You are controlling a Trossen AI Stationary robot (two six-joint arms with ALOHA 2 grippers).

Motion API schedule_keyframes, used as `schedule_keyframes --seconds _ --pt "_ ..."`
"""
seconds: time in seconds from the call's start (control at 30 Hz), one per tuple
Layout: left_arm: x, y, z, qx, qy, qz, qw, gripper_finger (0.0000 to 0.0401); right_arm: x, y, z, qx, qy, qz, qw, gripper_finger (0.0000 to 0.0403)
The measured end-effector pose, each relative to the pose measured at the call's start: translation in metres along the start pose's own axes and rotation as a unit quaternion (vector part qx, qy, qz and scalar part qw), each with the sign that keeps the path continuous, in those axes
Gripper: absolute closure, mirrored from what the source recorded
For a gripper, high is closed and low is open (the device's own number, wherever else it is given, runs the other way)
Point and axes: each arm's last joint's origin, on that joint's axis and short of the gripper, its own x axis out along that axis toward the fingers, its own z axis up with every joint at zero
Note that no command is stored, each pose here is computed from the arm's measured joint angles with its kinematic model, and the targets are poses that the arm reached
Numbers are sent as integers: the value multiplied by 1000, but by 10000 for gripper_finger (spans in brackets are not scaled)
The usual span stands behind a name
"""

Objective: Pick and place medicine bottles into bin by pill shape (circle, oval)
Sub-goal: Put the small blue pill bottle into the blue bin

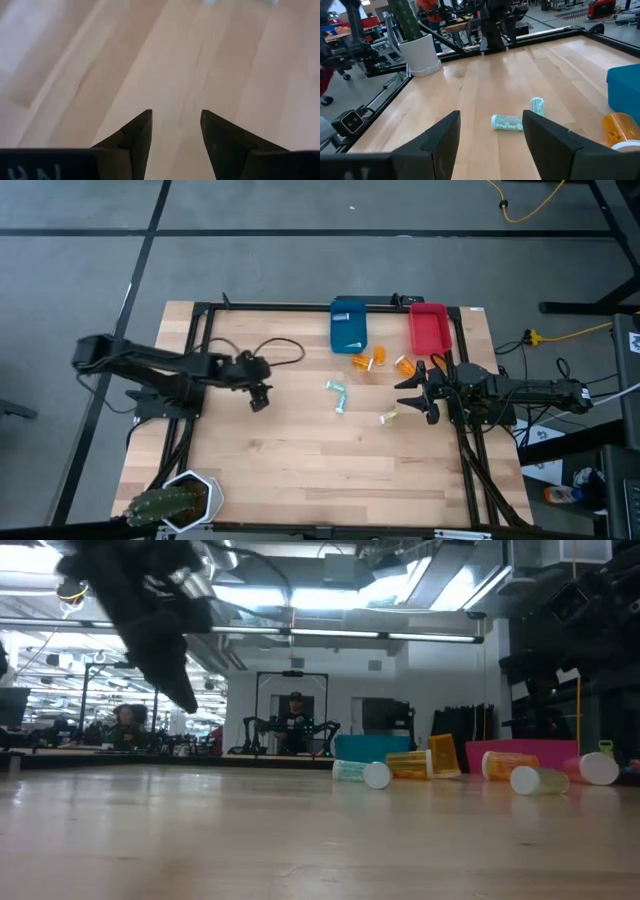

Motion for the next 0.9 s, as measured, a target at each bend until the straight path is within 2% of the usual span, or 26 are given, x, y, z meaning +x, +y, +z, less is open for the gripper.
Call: schedule_keyframes --seconds 0.13,0.2,0.33,0.47,0.67,0.9 --pt "-7 6 -20 21 -116 -26 993 238 0 0 0 0 0 0 1000 186" --pt "-9 9 -30 35 -170 -35 984 238 0 0 0 0 0 0 1000 186" --pt "-14 17 -46 26 -259 -53 964 238 0 0 0 0 0 0 1000 186" --pt "-14 24 -61 26 -300 -44 953 238 0 0 0 0 0 0 1000 186" --pt "-11 32 -78 12 -320 -24 947 238 0 0 0 1 0 0 1000 186" --pt "-12 35 -83 53 -343 -14 938 239 0 0 0 1 -1 -3 1000 186"
